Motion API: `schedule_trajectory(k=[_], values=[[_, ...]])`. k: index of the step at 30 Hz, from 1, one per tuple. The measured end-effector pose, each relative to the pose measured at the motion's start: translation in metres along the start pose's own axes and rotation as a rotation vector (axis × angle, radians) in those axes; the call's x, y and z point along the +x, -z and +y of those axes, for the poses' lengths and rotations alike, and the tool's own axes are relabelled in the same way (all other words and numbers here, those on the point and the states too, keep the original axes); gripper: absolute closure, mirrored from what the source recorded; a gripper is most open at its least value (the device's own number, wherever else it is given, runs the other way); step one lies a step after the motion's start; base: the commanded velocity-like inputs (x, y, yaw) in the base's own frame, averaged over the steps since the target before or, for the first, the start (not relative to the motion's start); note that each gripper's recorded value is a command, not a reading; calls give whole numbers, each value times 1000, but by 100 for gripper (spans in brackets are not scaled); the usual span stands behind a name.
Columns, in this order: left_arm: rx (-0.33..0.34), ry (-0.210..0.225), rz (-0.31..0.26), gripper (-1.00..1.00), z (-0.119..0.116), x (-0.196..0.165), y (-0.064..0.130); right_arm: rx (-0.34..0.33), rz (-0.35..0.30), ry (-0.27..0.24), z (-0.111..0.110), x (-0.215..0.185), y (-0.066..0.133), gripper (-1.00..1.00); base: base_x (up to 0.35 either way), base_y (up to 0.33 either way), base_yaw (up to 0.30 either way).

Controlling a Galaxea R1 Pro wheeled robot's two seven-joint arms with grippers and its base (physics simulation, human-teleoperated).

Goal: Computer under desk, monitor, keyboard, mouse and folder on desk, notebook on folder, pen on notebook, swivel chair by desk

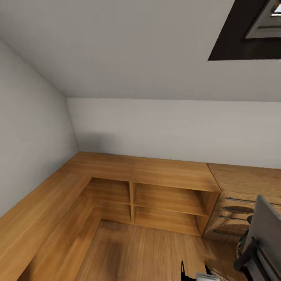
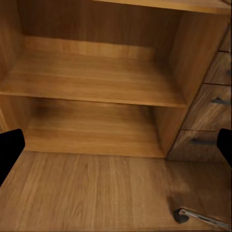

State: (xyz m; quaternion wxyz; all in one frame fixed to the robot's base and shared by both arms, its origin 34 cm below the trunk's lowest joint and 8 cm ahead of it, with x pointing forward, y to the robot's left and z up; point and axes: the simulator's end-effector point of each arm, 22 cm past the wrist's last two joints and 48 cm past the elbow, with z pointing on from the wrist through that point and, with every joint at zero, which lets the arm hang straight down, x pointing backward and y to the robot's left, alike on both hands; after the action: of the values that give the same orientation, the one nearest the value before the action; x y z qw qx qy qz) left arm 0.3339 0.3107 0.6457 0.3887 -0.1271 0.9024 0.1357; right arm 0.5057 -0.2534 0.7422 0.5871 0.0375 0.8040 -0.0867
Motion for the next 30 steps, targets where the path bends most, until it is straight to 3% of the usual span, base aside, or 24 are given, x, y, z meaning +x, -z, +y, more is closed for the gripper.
schedule_trajectory(k=[21,30], values=[[0,0,-1,-100,0,-1,0,-2,2,1,1,0,0,-100,2,1,-300],[0,0,-1,-100,0,0,0,1,2,-1,0,0,1,-100,255,45,-300]])
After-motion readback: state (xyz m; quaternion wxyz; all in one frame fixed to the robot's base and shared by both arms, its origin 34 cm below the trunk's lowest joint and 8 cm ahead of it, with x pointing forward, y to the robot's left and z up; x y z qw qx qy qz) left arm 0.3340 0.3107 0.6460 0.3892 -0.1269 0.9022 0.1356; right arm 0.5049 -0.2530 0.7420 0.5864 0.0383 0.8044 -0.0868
